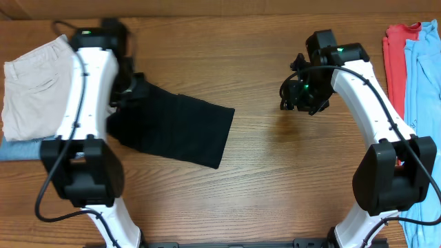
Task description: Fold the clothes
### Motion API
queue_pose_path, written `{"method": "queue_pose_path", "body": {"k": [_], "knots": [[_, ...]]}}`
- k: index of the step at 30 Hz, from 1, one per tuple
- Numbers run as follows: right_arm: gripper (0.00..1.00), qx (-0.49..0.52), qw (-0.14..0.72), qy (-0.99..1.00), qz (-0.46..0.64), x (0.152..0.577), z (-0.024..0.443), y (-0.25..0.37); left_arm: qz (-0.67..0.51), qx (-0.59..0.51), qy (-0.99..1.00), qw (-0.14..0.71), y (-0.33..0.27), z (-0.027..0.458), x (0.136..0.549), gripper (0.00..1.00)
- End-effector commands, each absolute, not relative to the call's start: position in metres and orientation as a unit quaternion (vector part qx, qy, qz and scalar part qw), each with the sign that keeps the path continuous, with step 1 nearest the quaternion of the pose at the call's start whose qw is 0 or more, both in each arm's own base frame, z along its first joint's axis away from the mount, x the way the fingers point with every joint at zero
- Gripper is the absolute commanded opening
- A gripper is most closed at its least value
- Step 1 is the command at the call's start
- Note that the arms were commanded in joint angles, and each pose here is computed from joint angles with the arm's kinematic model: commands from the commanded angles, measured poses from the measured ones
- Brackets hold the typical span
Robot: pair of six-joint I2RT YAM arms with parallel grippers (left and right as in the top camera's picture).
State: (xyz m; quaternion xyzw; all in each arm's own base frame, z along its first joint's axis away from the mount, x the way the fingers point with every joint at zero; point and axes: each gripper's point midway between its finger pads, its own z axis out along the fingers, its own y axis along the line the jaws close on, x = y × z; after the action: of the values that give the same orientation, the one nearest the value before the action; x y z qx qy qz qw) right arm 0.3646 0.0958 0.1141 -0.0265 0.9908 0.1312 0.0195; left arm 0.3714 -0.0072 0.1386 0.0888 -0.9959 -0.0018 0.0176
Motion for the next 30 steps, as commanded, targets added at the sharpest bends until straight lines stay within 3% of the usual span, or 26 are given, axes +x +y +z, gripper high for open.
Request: {"method": "queue_pose_path", "body": {"k": [1,16,30], "knots": [[0.55,-0.026,0.040,0.991,0.122,0.368,0.127,0.090,0.015,0.057,-0.998,0.009,-0.057,0.148,0.367,0.07],[0.55,-0.025,0.032,0.992,0.119,0.364,0.127,0.089,-0.019,-0.060,-0.997,0.039,-0.149,0.112,0.324,0.12],[0.55,-0.024,0.023,0.992,0.118,0.360,0.126,0.089,-0.010,-0.091,-0.996,0.016,-0.178,0.104,0.323,0.15]]}}
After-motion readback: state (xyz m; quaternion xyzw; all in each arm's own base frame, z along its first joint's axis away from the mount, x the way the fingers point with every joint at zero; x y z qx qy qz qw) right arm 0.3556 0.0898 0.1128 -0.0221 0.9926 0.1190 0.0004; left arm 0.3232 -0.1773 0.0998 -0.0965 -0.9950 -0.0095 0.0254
